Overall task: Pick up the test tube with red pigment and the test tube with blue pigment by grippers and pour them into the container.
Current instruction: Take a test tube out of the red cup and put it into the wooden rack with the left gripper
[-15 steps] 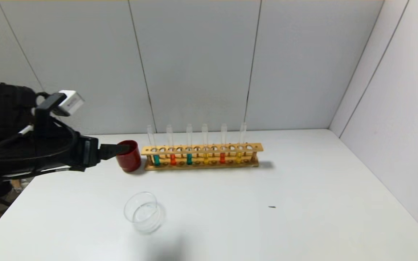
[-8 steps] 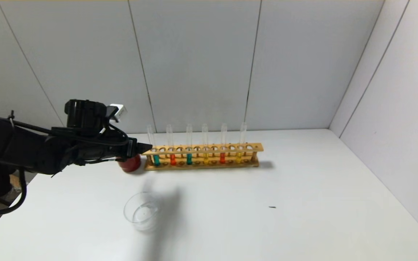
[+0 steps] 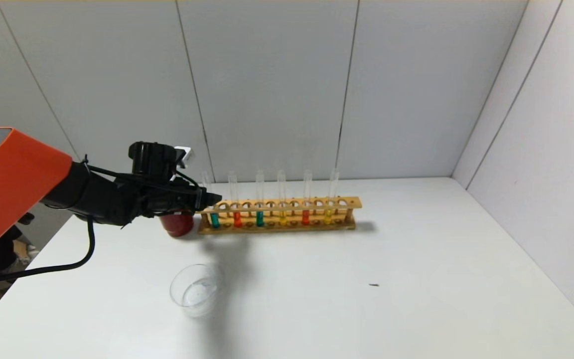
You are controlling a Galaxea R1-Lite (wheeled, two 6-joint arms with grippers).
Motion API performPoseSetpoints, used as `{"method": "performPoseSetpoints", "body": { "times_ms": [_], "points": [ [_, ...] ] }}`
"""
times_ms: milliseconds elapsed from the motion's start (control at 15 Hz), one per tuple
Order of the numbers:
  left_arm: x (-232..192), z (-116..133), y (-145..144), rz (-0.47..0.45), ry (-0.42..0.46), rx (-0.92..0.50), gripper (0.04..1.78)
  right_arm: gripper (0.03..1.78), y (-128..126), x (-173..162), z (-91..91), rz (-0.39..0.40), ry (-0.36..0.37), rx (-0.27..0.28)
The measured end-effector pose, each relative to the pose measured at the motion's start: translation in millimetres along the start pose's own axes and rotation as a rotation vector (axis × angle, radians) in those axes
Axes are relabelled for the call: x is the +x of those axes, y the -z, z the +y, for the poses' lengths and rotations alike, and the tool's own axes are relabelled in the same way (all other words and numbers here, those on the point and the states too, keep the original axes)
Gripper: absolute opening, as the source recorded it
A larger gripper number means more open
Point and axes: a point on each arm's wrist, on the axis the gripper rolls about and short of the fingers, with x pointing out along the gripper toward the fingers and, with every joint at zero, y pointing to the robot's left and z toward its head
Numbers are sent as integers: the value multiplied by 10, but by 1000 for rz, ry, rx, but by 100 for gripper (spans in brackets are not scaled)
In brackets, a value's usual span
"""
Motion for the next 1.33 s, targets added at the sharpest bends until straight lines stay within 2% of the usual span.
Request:
{"method": "performPoseSetpoints", "body": {
  "times_ms": [200,600,933,1133,1333],
  "points": [
    [48,3,2,-1,-4,0,175,175,0,0,0,0,0,0],
    [81,-96,-40,-116,-34,21,175,175,0,0,0,0,0,0],
    [86,-140,65,-90,-26,25,172,175,0,0,0,0,0,0],
    [93,-143,97,-80,-25,23,149,175,0,0,0,0,0,0],
    [107,-150,120,-72,-23,24,102,175,0,0,0,0,0,0]
  ]
}}
